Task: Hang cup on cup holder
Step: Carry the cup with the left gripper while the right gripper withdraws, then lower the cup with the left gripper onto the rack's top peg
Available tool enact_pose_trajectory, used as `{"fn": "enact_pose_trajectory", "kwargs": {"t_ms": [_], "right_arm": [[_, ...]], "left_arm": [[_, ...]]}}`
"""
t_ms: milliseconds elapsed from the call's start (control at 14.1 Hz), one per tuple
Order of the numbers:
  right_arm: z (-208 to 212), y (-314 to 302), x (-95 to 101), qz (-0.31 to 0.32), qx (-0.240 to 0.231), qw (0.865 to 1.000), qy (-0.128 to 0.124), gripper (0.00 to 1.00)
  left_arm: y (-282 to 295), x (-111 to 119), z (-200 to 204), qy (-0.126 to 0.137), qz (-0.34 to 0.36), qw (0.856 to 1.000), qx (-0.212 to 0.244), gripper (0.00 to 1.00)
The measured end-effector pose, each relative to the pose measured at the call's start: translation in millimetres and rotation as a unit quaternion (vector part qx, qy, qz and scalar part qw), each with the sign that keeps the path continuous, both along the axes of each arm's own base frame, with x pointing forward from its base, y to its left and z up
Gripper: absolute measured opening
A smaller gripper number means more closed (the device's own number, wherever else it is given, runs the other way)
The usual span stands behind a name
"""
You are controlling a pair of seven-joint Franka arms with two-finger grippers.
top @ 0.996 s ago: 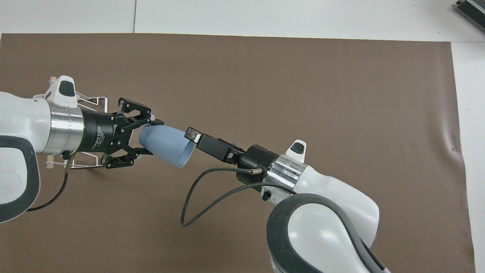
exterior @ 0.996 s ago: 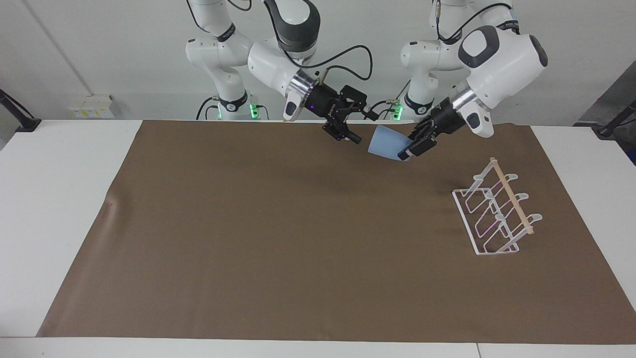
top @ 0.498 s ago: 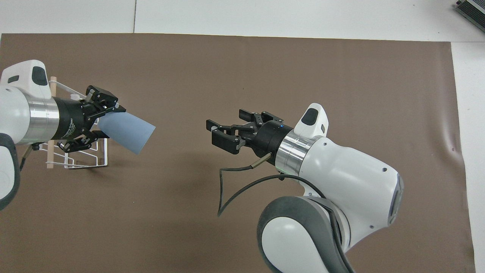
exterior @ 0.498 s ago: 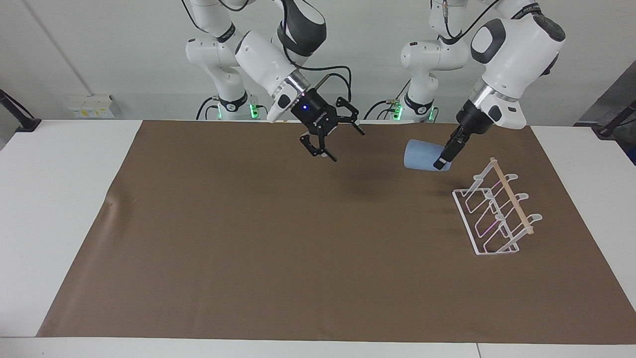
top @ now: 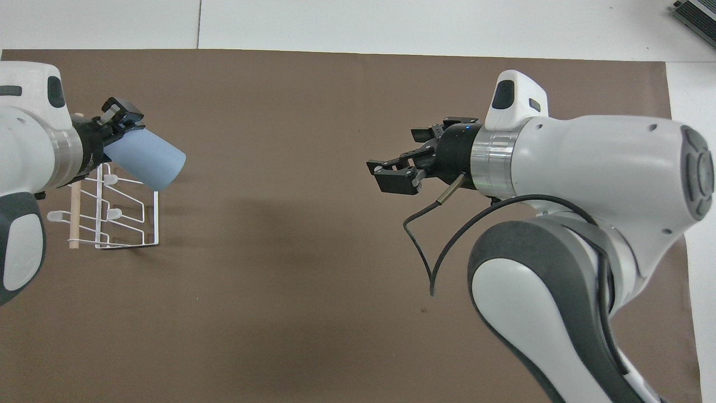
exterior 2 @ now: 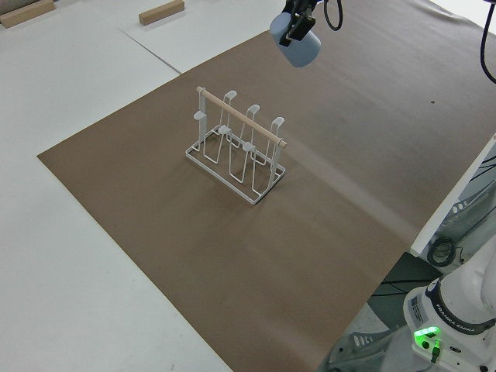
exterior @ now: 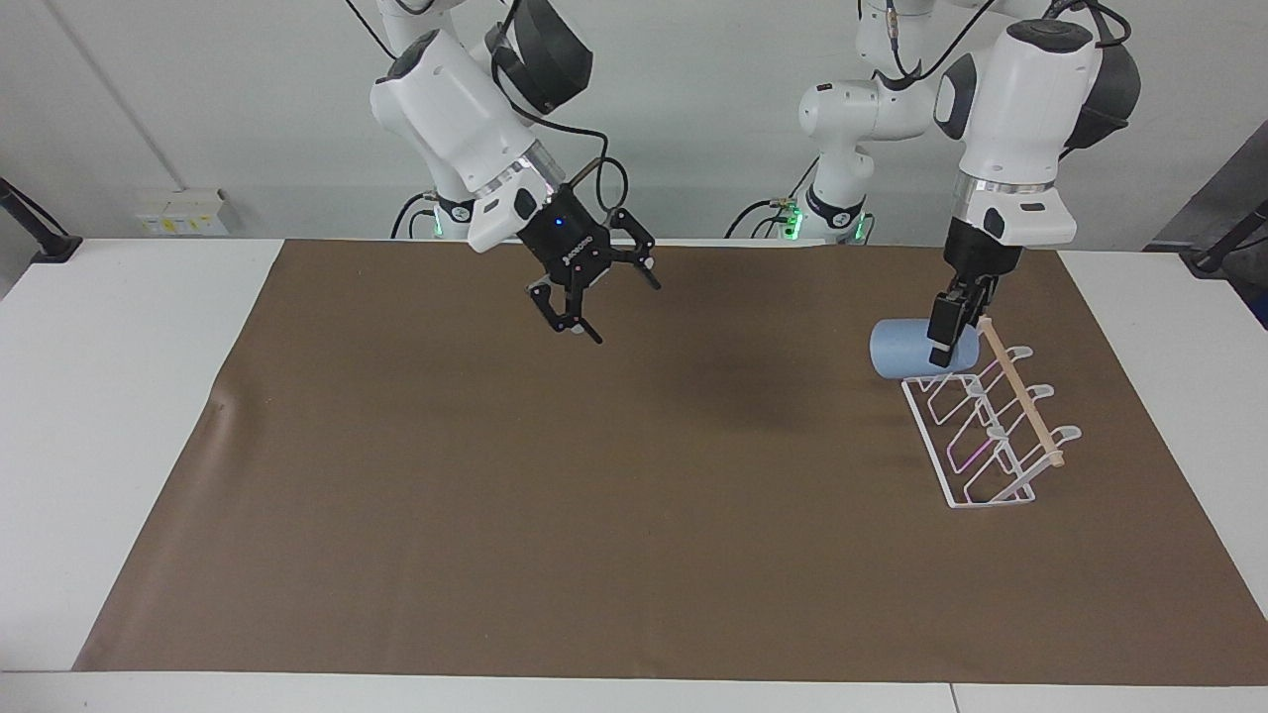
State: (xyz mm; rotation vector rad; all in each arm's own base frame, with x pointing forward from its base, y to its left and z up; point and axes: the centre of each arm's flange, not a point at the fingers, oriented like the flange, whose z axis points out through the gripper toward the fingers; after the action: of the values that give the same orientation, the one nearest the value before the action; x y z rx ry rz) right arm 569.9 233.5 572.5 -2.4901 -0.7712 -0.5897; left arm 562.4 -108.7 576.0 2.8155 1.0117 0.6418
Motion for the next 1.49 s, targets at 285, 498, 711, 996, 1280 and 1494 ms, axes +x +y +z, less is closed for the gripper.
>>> {"fn": "enact_pose_trajectory", "kwargs": {"t_ms": [285, 498, 711, 996, 1280, 1494], "right_arm": [[-15.8, -64.6, 13.1, -0.009, -0.083, 0.995, 0.055, 1.0], [-23.7, -115.6, 18.8, -0.054, -0.147, 0.984, 0.09, 1.0], [-28.8, -154.5, 21.1, -0.127, -0.217, 0.961, 0.114, 1.0], [-31.7, -173.3, 16.6, -0.219, -0.231, 0.934, 0.164, 1.0], [-35.0, -209.5, 14.3, -0.264, -0.241, 0.914, 0.192, 1.0], [-33.2, -236.0, 11.6, -0.292, -0.238, 0.904, 0.204, 1.0]], "left_arm": [[8.7, 20.2, -2.9, -0.068, -0.033, 0.995, 0.068, 0.7], [23.0, 40.7, -25.7, -0.091, -0.055, 0.988, 0.111, 0.7], [40.9, 56.6, -44.9, -0.1, -0.066, 0.983, 0.138, 0.7], [59.6, 61.2, -47.3, -0.106, -0.065, 0.98, 0.155, 0.7], [63.7, 61.5, -58.7, -0.097, -0.069, 0.98, 0.162, 0.7], [65.8, 58.5, -71.4, -0.088, -0.078, 0.978, 0.173, 0.7]]}}
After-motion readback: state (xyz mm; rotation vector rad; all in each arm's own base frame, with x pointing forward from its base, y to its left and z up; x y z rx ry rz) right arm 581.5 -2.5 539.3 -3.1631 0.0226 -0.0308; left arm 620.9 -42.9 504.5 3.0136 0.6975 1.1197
